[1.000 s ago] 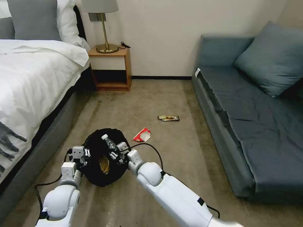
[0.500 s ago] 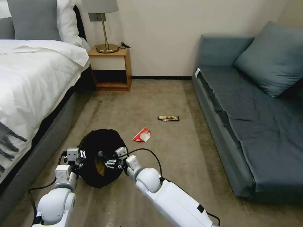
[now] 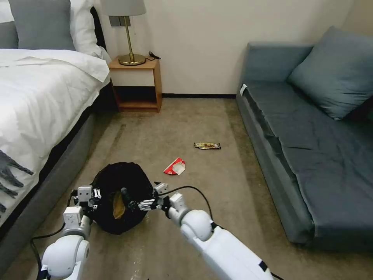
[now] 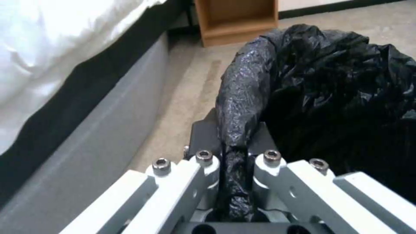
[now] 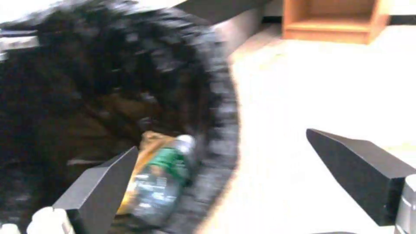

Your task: Pick up the trash bin, then pick up the garbage on the floor and place it into the trash bin.

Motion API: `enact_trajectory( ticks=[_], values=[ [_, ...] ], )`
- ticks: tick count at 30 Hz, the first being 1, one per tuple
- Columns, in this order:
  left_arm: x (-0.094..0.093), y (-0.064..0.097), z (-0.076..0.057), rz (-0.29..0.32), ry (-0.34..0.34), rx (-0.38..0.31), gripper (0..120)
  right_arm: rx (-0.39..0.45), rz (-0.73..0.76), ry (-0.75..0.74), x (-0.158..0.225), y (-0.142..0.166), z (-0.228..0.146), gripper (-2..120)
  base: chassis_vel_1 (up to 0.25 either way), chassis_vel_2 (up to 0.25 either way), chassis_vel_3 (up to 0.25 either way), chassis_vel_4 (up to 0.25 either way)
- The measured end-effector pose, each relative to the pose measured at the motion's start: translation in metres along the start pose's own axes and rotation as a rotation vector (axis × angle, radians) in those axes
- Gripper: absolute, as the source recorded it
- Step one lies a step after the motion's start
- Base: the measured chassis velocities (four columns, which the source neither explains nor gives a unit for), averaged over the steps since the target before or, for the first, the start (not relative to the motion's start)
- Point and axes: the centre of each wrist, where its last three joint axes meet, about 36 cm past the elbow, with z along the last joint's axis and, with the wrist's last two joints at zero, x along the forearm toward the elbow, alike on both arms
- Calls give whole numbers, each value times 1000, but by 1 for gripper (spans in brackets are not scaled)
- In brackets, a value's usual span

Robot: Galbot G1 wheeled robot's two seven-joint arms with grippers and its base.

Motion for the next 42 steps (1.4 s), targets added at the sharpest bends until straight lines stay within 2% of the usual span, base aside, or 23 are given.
enact_trajectory(
  ticks=[10, 17, 22, 28, 42],
  values=[
    [5, 9, 1, -17, 0, -14, 0, -73, 155, -29, 24, -65, -4, 100, 0, 0, 0, 0],
    [12, 14, -1, -34, -3, -25, 0, -102, 291, 36, 30, -120, 18, 100, 0, 0, 0, 0],
    [15, 16, 1, -38, 2, -29, 0, -132, 349, 74, 27, -140, 31, 100, 0, 0, 0, 0],
    [15, 18, -1, -39, -1, -39, 0, -140, 375, 80, 25, -152, 37, 100, 0, 0, 0, 0],
    [10, 19, -5, -32, -14, -47, 0, -142, 373, 74, 24, -154, 38, 100, -19, 26, 19, -17]
  ],
)
